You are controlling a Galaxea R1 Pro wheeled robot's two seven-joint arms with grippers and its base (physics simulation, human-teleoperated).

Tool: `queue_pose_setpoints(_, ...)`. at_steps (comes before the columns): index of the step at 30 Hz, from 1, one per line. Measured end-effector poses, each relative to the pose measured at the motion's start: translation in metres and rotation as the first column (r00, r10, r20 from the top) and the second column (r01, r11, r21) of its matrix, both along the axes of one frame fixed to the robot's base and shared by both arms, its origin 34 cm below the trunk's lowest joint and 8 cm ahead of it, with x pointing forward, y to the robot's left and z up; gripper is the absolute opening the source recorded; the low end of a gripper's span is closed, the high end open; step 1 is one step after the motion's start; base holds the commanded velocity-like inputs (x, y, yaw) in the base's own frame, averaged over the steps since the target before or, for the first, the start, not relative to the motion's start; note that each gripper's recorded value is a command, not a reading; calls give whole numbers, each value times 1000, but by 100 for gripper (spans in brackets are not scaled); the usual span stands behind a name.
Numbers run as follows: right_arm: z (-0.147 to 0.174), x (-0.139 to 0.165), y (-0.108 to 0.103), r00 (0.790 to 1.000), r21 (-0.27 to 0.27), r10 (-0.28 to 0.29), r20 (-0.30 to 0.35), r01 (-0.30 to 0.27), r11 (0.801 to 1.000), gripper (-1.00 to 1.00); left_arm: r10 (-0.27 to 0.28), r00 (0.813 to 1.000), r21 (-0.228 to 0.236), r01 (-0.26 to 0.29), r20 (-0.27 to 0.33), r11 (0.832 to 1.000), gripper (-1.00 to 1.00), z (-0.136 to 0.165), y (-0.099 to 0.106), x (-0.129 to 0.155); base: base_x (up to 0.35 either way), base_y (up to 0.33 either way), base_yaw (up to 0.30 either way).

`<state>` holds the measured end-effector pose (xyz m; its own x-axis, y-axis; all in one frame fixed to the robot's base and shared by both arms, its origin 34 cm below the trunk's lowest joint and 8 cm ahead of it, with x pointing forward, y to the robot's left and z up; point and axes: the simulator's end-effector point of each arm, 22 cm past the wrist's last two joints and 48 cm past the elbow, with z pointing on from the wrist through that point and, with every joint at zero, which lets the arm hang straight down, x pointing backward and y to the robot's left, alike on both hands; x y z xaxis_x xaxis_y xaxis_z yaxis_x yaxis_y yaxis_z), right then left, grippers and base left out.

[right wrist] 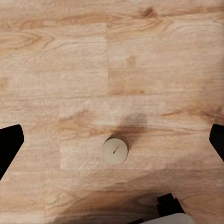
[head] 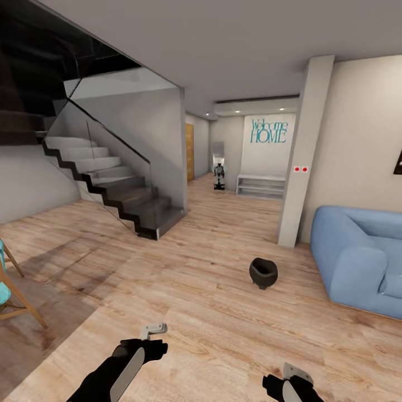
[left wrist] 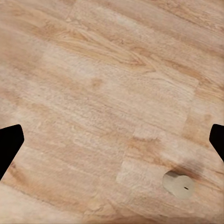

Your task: Place each of the two pumpkins and all three candles from the living room inside a cabinet in the living room (use any cabinet), then make sure every cabinet is closed, and position the cauldron so it is next to a table in the living room.

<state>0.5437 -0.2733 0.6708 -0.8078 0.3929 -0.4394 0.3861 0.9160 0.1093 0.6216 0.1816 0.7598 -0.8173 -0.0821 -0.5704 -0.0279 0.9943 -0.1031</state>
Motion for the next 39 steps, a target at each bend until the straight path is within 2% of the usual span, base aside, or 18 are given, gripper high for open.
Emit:
queue_pose_setpoints(4, -7, 0, 0, 1000, 1, 1, -2, -1, 1000, 100, 0, 1000, -1, 0, -2, 1000, 100, -6, 0, 0, 0, 0, 10)
queue_pose_setpoints(8, -11, 3, -4, 1000, -9, -13, 24, 13, 1000, 100, 0, 1000, -1, 0, -3, 1000, 100, -12, 0, 1, 0, 0, 3)
queue_pose_setpoints(39, -63, 1, -6, 999, -16, -23, 26, 23, 1000, 100, 1, 1000, -1, -1, 1, 1000, 100, -58, 0, 3, 0, 0, 0)
